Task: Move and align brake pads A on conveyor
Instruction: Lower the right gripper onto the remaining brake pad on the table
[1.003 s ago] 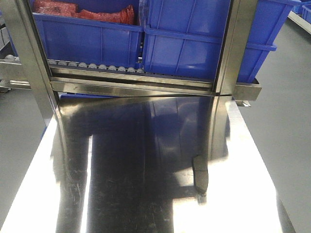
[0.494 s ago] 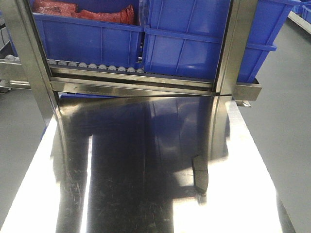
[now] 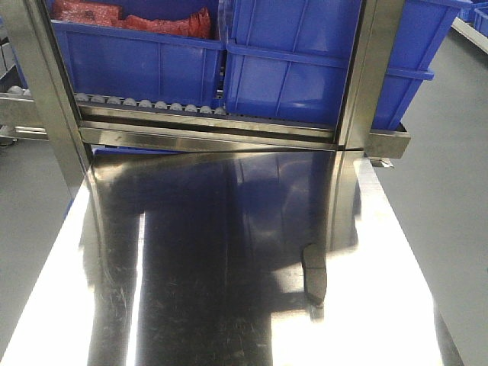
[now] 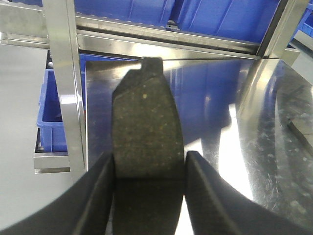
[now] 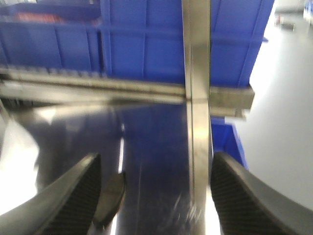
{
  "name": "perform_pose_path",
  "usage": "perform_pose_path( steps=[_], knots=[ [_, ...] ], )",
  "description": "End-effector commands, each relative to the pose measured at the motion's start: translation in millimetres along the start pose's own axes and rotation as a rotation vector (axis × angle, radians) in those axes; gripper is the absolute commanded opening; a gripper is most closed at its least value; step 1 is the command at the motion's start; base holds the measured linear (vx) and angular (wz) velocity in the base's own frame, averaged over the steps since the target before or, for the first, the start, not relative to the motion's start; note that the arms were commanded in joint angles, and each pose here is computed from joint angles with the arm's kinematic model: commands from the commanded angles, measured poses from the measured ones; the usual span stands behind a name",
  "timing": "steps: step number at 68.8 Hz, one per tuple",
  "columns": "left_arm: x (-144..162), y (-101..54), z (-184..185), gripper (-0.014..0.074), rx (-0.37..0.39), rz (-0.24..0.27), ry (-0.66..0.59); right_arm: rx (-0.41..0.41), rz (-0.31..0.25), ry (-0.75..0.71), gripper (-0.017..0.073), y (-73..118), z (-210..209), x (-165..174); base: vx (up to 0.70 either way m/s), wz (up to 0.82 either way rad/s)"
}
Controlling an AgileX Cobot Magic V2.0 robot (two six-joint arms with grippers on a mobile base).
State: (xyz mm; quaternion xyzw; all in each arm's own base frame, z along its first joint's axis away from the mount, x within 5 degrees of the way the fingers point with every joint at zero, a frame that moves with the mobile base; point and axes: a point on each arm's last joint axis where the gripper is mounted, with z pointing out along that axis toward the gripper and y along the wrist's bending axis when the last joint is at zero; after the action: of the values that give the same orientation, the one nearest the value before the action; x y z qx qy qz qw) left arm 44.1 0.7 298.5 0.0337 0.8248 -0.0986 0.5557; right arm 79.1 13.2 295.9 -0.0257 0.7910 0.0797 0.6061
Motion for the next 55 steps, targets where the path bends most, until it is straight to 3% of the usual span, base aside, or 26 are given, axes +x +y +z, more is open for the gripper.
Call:
perform_pose_path(
  steps=[1, 19, 40, 48, 55],
  knots=[
    [-14.5, -3.5, -3.0, -0.0006, 0.032, 0.013, -0.097, 0.007, 0.011, 0.041, 0.0449, 1.3, 28.1, -23.4, 0.00, 0.00],
    [-14.5, -3.5, -3.0, -0.0006, 0.032, 0.013, -0.097, 0.037, 0.025, 0.489, 0.0449, 2.1, 122.5, -39.7, 0.00, 0.00],
    [-14.5, -3.5, -3.0, -0.0006, 0.032, 0.013, -0.097, 0.031, 0.056, 0.798, 0.0449, 3.1, 204.0, -22.7, 0.00, 0.00],
    [-14.5, -3.5, -3.0, -0.0006, 0.032, 0.013, -0.097, -0.035, -0.004, 0.857, 0.0449, 14.6, 221.7, -21.5, 0.00, 0.00],
    [-14.5, -3.5, -3.0, -0.0006, 0.032, 0.012, -0.096, -0.079, -0.038, 0.855, 0.0449, 36.4, 234.2, -24.2, 0.00, 0.00]
  ],
)
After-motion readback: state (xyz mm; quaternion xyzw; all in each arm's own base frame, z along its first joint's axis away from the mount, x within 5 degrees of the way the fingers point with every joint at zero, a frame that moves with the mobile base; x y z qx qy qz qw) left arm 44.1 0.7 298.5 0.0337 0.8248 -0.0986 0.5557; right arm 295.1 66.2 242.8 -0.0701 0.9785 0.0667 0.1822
